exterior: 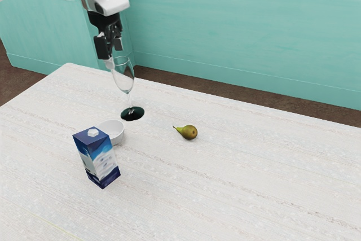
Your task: Place the pear in the bowl.
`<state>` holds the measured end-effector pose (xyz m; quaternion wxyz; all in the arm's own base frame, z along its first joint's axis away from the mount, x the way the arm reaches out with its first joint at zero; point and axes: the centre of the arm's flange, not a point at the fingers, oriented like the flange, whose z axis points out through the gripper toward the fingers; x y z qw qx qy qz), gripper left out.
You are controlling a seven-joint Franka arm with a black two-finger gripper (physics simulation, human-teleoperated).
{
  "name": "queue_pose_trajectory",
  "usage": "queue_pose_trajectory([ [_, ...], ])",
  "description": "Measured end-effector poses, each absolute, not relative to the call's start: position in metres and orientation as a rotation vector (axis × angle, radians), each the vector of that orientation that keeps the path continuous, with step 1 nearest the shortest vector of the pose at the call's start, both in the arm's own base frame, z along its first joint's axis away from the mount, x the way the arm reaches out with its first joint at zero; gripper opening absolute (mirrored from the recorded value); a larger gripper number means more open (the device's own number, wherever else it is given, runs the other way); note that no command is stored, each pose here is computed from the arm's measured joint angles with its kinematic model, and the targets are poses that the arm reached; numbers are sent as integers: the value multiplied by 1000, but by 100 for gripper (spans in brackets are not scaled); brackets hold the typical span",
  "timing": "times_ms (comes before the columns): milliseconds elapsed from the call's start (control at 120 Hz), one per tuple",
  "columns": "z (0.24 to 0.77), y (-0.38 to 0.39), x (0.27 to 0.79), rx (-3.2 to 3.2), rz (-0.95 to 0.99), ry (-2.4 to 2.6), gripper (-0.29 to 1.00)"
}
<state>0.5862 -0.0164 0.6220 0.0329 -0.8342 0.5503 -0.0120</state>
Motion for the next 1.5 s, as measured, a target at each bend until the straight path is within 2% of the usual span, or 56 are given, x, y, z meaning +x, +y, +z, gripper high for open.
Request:
queue_pose_trajectory([
  [283,615,-18,590,-2574,-29,1713,70],
  [367,601,-35,608,-2508,-16,1821,70],
  [517,539,-95,649,-2349,83,2073,70],
  [600,515,-106,670,-2310,100,2129,70],
  [742,445,-116,709,-2280,137,2235,70],
  [1158,326,-115,759,-2093,-4,2365,70],
  [1500,254,-95,773,-2059,-61,2367,70],
])
